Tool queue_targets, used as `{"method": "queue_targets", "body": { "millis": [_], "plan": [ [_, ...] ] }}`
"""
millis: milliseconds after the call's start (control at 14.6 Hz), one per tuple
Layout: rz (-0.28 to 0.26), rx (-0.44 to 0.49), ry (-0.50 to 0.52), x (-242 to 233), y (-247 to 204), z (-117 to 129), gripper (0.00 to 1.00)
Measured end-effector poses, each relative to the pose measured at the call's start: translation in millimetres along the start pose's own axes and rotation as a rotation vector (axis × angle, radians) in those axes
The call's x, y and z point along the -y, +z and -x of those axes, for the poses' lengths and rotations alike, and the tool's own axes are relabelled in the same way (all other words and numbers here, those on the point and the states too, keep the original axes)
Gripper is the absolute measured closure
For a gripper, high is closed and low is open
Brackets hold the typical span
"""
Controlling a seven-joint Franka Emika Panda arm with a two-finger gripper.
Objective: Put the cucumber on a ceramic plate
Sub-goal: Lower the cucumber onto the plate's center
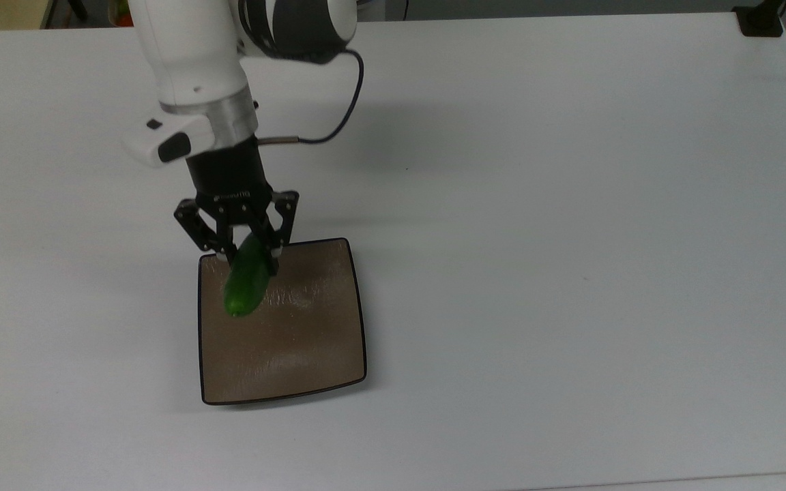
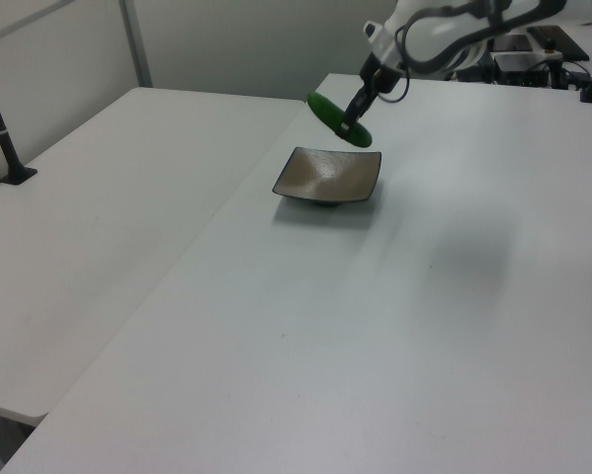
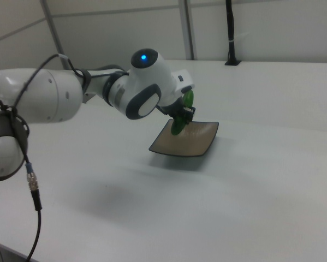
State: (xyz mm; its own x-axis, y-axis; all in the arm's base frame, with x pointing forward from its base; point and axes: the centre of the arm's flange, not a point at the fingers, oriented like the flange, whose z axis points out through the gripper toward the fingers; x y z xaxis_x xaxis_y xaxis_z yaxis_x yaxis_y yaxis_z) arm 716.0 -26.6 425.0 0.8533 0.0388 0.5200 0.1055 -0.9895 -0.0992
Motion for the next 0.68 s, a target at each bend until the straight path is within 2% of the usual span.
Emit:
{"method": "queue_targets", "body": {
  "millis": [410, 683],
  "plan": [
    [0.042, -0.066, -0.007, 2, 61, 13, 0.58],
    [0.04, -0.057, -0.009, 6, 90, 25, 0.58]
  ]
}}
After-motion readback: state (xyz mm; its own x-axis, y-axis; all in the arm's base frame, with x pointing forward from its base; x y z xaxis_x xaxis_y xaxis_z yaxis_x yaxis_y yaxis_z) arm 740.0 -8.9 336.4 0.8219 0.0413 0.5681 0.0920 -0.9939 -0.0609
